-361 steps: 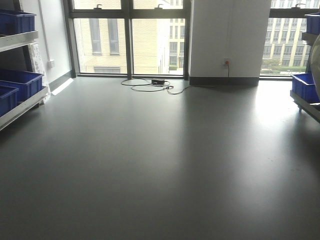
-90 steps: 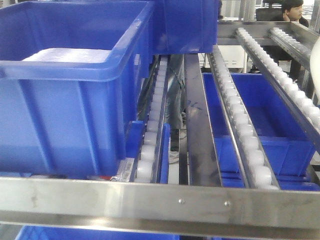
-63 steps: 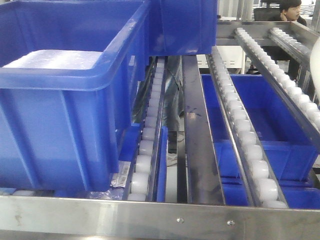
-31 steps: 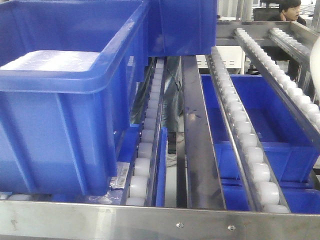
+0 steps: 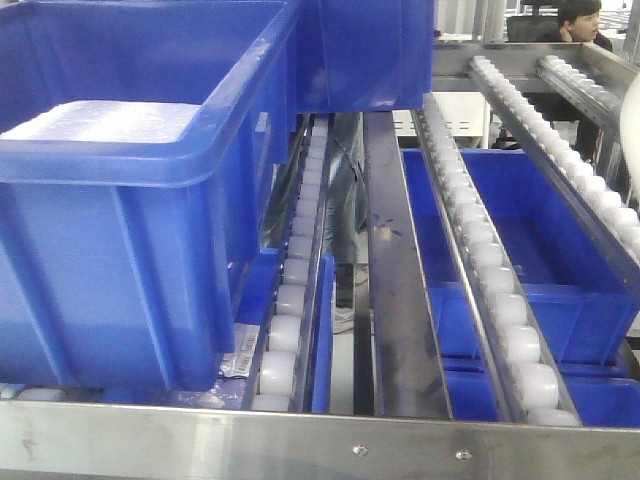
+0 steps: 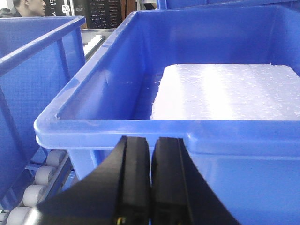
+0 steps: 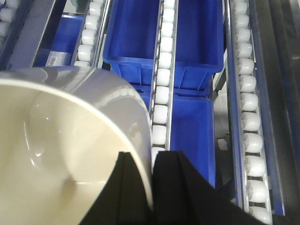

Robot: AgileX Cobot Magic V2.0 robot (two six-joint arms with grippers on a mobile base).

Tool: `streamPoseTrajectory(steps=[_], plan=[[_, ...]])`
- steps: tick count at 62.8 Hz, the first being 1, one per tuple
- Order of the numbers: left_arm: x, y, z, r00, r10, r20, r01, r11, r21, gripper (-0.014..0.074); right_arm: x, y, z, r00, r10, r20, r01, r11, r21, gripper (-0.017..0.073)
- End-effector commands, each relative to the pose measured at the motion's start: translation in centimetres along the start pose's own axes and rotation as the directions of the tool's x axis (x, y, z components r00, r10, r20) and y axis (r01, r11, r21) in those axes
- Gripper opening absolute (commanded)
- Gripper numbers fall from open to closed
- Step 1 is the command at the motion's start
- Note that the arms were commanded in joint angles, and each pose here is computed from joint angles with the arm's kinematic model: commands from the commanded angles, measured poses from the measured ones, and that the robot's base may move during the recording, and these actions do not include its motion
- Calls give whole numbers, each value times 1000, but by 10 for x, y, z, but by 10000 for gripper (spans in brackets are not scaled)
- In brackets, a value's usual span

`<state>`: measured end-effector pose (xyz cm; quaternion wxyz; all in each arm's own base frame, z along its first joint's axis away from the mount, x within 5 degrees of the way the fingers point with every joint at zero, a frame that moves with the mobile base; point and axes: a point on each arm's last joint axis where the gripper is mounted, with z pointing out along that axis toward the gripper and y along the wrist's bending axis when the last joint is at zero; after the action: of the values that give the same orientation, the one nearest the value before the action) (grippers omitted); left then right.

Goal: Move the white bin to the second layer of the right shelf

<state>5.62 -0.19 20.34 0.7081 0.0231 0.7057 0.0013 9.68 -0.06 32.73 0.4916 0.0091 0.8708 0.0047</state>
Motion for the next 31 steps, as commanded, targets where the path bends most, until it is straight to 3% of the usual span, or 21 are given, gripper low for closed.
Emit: streamPoseTrajectory(steps=[1, 31], plan=[[4, 0, 0, 998, -9, 61, 9, 1000, -1, 85, -18, 0, -5, 991, 4, 133, -5, 1000, 5, 55], [4, 0, 0, 998, -9, 61, 9, 1000, -1, 85, -8, 3, -1, 999, 41, 0, -41, 999, -31, 55]])
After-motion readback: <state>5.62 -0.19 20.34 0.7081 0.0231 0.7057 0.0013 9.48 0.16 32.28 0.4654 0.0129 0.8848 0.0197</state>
